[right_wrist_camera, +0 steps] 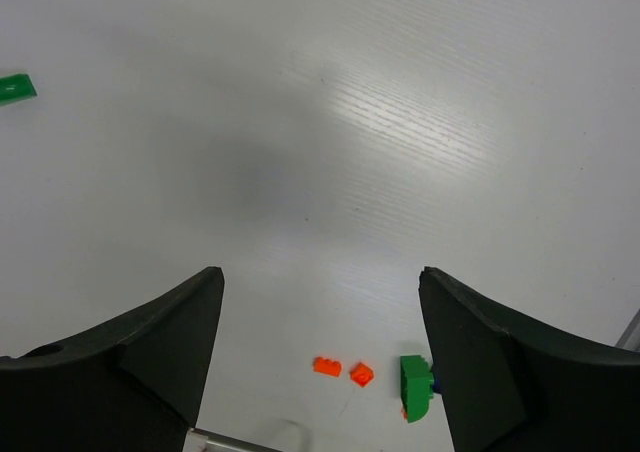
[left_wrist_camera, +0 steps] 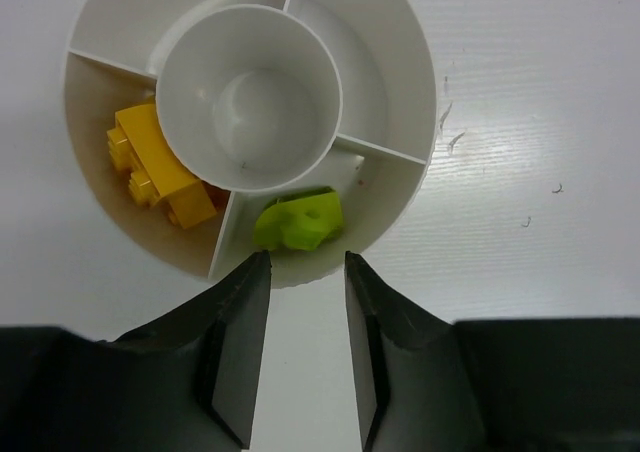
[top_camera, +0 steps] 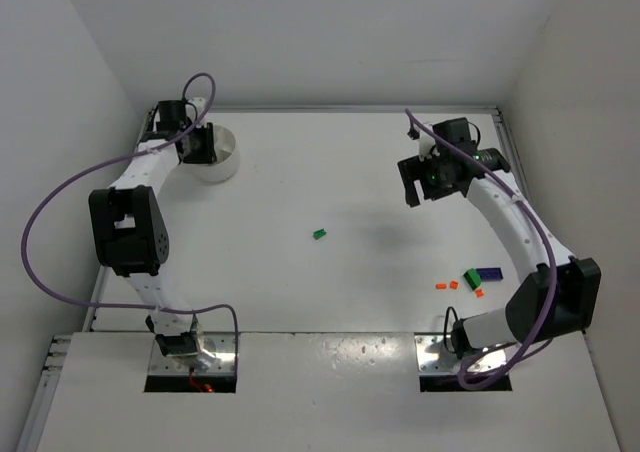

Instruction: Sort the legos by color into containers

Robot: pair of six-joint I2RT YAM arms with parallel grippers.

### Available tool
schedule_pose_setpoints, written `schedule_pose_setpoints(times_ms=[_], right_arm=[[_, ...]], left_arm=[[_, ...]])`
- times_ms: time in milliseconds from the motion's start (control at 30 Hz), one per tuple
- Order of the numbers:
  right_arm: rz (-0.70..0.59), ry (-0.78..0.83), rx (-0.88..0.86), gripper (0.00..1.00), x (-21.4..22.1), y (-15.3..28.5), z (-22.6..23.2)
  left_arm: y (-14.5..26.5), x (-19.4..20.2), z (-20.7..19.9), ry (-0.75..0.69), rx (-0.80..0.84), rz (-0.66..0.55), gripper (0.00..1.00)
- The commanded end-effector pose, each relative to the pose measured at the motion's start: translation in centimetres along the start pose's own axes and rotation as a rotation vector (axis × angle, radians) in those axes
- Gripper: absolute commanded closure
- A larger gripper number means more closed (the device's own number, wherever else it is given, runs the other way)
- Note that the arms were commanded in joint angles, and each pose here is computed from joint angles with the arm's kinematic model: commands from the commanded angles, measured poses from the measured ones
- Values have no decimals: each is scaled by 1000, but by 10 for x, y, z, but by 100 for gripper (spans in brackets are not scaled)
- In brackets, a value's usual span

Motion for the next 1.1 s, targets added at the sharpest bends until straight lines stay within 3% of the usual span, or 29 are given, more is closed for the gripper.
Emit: schedule_pose_setpoints(times_ms=[0, 200, 367, 500, 567, 600, 700, 833, 1067], right_arm=[[-69, 12, 38, 20, -5, 12, -6], [-85, 0, 75, 13, 0, 17, -11], [-125, 51, 97, 9, 6, 32, -15], [-43, 185, 135, 9, 29, 31, -26], [-30, 269, 123, 9, 48, 28, -28], [-80, 306, 132, 9, 51, 38, -29], [-34, 448, 156, 9, 61, 40, -38], [96, 503, 118, 9, 76, 36, -42], [455, 567, 98, 14, 129, 30, -55]], left_arm=[[10, -23, 6, 2, -12, -80, 58], [17, -29, 3, -3, 13, -106, 53], [52, -45, -8, -82, 51, -202, 51], [88, -46, -24, -233, 87, -282, 21], [99, -40, -30, -301, 85, -297, 12], [115, -42, -31, -322, 75, -324, 0], [133, -38, -34, -348, 80, -331, 0], [141, -29, -40, -269, 135, -326, 0], [147, -13, -38, -300, 123, -327, 0]])
Point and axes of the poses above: each gripper's point midway between its finger pads, its own y axis back along the fingers, its own z axis along the line the jaws close on, x = y × z, the point moved 7 cm from there along y, back along the fingers, and after that the axes turned 8 degrees about -y, right-handed, at the moved point
